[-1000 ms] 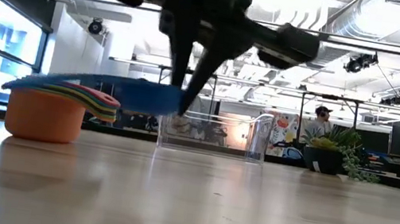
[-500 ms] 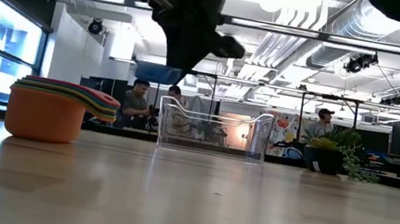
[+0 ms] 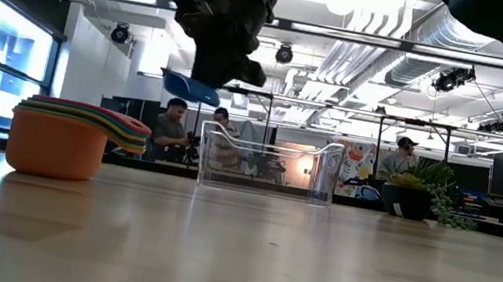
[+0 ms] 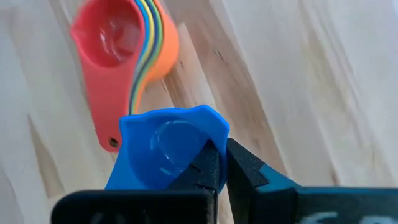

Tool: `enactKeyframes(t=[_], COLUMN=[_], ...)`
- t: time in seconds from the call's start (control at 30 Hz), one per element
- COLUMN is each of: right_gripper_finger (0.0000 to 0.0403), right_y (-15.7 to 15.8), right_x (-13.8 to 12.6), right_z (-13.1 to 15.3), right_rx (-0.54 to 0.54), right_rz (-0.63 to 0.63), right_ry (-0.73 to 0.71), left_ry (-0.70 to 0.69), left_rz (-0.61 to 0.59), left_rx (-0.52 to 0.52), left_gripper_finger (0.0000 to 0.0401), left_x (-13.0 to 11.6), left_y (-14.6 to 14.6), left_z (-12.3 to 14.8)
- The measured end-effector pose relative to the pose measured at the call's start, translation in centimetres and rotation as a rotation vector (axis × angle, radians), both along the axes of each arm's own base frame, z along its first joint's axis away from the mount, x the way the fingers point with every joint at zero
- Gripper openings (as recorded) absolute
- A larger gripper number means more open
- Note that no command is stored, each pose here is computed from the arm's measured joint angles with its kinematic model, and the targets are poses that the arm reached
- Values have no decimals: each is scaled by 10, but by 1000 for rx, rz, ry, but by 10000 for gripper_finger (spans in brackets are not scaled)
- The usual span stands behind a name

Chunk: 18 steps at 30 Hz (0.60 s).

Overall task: Nest measuring cups in basket
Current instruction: Stack the blue measuring cup on top of the red measuring cup

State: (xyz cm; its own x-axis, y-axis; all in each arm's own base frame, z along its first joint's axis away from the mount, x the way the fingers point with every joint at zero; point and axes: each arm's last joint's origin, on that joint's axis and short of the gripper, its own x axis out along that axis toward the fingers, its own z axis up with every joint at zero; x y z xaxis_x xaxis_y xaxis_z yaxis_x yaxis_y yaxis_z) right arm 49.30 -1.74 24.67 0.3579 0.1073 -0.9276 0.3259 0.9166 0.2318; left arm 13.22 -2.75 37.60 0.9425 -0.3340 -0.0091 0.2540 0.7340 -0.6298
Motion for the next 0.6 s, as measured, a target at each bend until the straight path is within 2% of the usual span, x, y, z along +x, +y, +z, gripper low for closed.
enactKeyframes(t=[0.23, 0.37, 0.47, 0.6], right_gripper_finger=[4, 4, 4, 4], right_y=[-1, 1, 1, 3], right_x=[12, 18, 24, 31], right_z=[6, 10, 14, 20], right_rx=[10, 42, 75, 139], right_rz=[112, 159, 127, 18], right_ry=[-151, -234, -308, -377], left_ry=[-298, -388, -424, -424], left_rz=[66, 97, 114, 120], left_rx=[-56, -79, -96, -127], left_gripper_finger=[58, 58, 58, 58], left_x=[-4, -7, -8, -9], left_y=[4, 6, 6, 7], left_z=[29, 37, 41, 42])
